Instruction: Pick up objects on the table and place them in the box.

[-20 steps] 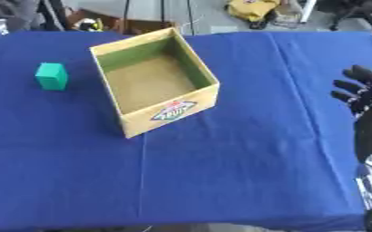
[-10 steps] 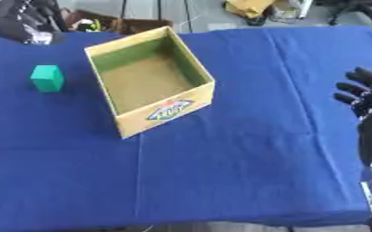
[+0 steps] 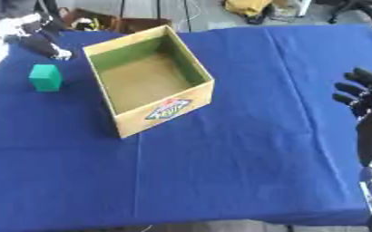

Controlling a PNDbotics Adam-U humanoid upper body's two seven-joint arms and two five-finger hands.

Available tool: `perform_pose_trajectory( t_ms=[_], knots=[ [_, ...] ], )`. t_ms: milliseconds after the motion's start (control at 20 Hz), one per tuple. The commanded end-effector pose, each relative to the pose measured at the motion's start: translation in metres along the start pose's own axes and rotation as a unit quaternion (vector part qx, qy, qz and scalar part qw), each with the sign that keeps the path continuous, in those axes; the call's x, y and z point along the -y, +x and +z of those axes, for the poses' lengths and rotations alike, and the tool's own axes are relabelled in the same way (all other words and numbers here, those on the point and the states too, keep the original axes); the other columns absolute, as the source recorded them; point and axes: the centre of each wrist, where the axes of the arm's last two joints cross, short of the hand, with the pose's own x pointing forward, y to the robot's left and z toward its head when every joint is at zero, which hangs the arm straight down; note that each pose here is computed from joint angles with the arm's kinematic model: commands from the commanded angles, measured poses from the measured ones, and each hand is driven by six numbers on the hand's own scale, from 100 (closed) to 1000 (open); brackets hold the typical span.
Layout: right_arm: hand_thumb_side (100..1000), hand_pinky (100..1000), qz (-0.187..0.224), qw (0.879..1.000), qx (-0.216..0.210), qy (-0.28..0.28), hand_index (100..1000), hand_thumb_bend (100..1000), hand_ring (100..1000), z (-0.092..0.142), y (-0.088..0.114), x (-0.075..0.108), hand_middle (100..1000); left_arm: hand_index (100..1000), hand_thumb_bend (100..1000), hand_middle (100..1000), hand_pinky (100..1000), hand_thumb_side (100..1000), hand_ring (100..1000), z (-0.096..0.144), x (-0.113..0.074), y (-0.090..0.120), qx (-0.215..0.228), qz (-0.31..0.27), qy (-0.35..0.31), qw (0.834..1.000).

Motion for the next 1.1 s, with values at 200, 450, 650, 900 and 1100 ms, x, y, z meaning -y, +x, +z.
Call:
perform_pose_trajectory(
  t_ms=[200,450,650,900,1100],
  knots=[
    [956,744,0.009,1.0,0.017,0.002,832,100,760,-0.005,0.01,0.006,767,855,726,735,735,208,772,-0.009,-0.011,-0.015,-0.013,-0.039,0.02,0.999],
    [957,745,0.009,1.0,0.016,0.002,832,100,761,-0.005,0.01,0.006,767,864,747,746,741,201,780,-0.011,-0.011,-0.031,-0.016,-0.074,0.023,0.997],
    [959,745,0.009,1.0,0.016,0.002,832,100,761,-0.005,0.009,0.007,767,872,769,758,757,200,791,-0.011,-0.012,-0.042,-0.016,-0.105,0.014,0.994],
    [960,745,0.01,1.0,0.015,0.0,832,100,761,-0.004,0.009,0.007,767,881,850,768,775,235,801,-0.008,-0.018,-0.046,-0.011,-0.136,-0.009,0.991],
    [961,745,0.009,1.0,0.014,0.001,832,100,761,-0.004,0.009,0.007,767,893,866,773,785,233,807,-0.006,-0.021,-0.047,-0.013,-0.158,-0.01,0.987]
  ],
)
